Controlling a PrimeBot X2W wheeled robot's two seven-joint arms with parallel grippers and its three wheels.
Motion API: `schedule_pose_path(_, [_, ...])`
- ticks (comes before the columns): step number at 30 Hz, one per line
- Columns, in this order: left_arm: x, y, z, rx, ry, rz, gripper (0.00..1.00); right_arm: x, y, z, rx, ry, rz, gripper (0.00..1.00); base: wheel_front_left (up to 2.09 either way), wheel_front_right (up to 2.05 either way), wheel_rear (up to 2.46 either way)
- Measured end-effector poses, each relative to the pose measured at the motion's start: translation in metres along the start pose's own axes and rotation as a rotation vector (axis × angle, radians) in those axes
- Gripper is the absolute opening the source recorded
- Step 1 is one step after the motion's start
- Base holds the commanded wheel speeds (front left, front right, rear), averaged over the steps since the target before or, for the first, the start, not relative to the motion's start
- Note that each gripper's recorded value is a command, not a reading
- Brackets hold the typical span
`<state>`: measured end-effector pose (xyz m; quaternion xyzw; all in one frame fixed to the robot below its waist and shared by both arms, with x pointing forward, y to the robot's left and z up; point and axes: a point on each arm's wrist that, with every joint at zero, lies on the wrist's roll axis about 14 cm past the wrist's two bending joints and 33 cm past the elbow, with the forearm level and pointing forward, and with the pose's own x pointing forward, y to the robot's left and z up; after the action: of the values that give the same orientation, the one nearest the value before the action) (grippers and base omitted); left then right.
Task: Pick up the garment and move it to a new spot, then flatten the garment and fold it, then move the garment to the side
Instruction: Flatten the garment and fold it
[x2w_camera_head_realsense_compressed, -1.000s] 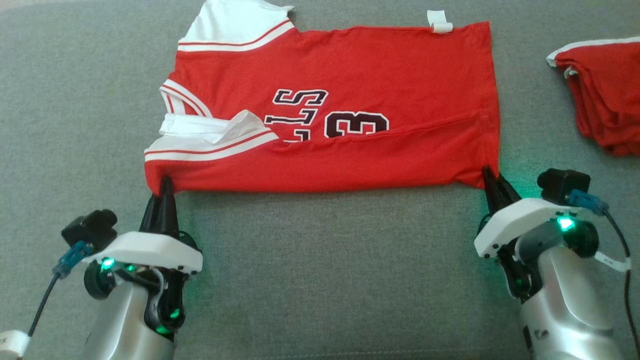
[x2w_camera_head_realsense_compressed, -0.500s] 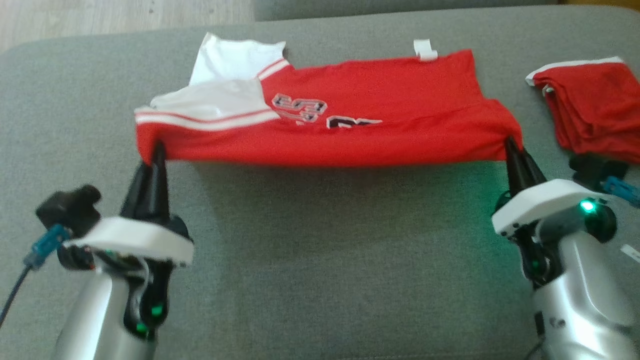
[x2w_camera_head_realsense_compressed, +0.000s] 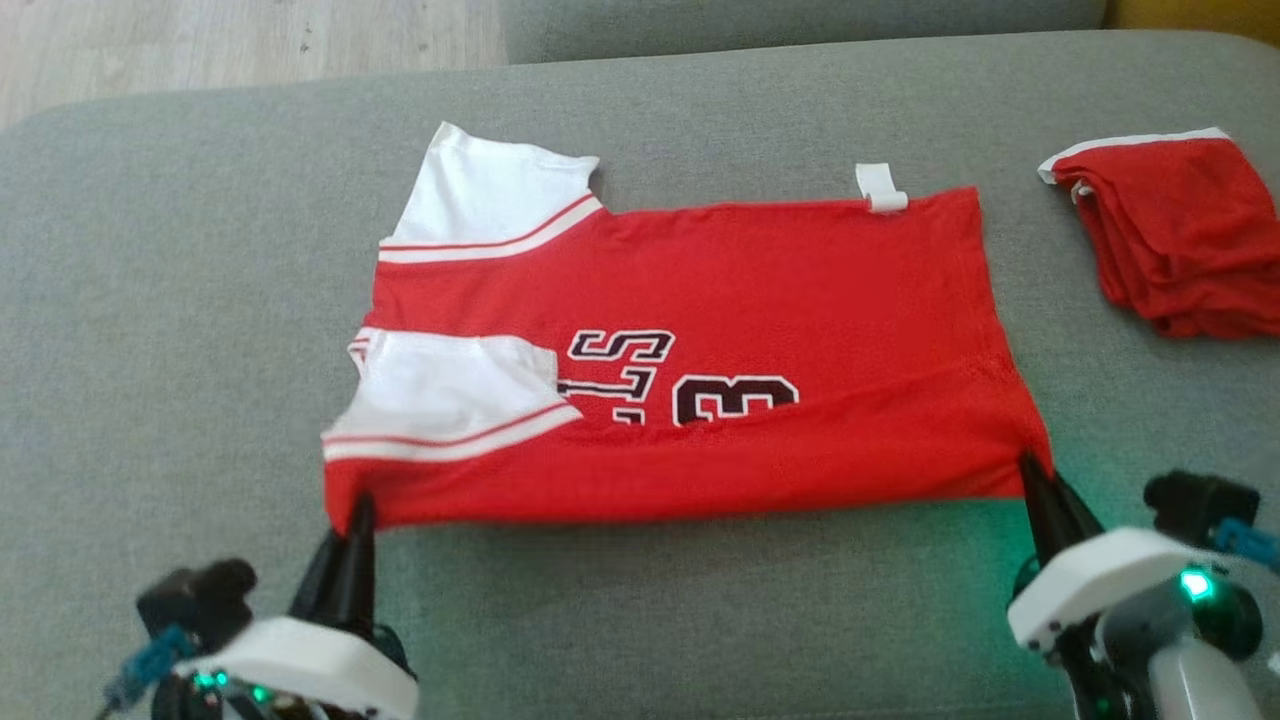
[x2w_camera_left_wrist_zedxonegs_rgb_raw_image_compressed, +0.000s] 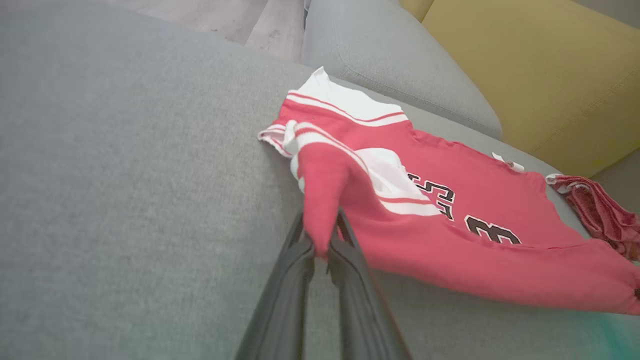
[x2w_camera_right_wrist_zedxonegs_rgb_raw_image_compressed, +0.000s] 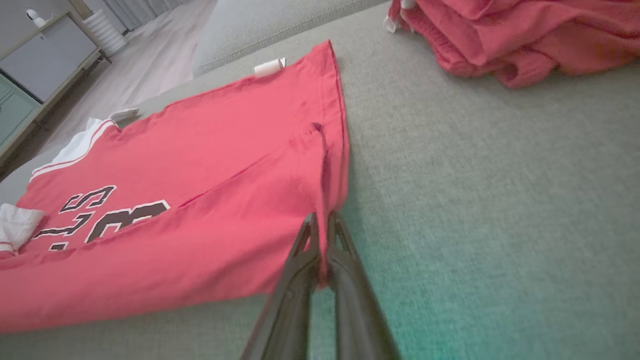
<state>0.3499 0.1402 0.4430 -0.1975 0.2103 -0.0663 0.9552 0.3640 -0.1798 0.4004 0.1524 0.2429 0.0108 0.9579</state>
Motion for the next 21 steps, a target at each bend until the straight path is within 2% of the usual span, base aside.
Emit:
schedule_pose_path(2, [-0.003, -0.002, -0.009, -0.031, 0.013, 0.004, 0.0, -0.005, -0.002, -0.006, 0.002, 0.014, -0.006, 0.0, 0.0, 0.0, 0.0])
schedule_pose_path(3, [-0.004, -0.002, -0.017, -0.048, 0.023, 0.01, 0.0, -0.008, -0.004, -0.012, 0.004, 0.025, -0.013, 0.04, 0.0, 0.0, 0.0])
schedule_pose_path(4, [-0.004, -0.002, -0.02, -0.052, 0.029, 0.013, 0.0, -0.01, -0.005, -0.014, 0.005, 0.029, -0.015, 0.04, 0.0, 0.0, 0.0])
schedule_pose_path(6, [-0.004, -0.001, -0.023, -0.052, 0.037, 0.013, 0.0, -0.012, -0.007, -0.016, 0.006, 0.034, -0.019, 0.33, 0.0, 0.0, 0.0])
schedule_pose_path(7, [-0.004, -0.001, -0.025, -0.051, 0.039, 0.015, 0.04, -0.013, -0.007, -0.016, 0.007, 0.033, -0.02, 0.65, 0.0, 0.0, 0.0])
schedule_pose_path(8, [-0.004, 0.0, -0.025, -0.05, 0.032, 0.018, 0.47, -0.013, -0.007, -0.016, 0.007, 0.031, -0.021, 0.96, 0.0, 0.0, 0.0])
schedule_pose_path(9, [-0.004, 0.001, -0.024, -0.046, 0.025, 0.02, 1.0, -0.014, -0.008, -0.015, 0.008, 0.029, -0.023, 1.0, 0.0, 0.0, 0.0])
schedule_pose_path(13, [-0.002, 0.01, -0.019, -0.019, 0.015, 0.03, 1.0, -0.017, -0.014, -0.014, 0.005, 0.019, -0.04, 1.0, 0.0, 0.0, 0.0])
schedule_pose_path(16, [0.006, 0.012, -0.006, 0.043, 0.001, 0.011, 1.0, -0.021, -0.019, -0.017, 0.005, 0.02, -0.058, 1.0, 0.0, 0.0, 0.0])
schedule_pose_path(21, [0.036, -0.008, 0.066, 0.207, -0.113, -0.086, 1.0, -0.018, -0.021, 0.004, -0.025, -0.04, -0.066, 1.0, 0.0, 0.0, 0.0])
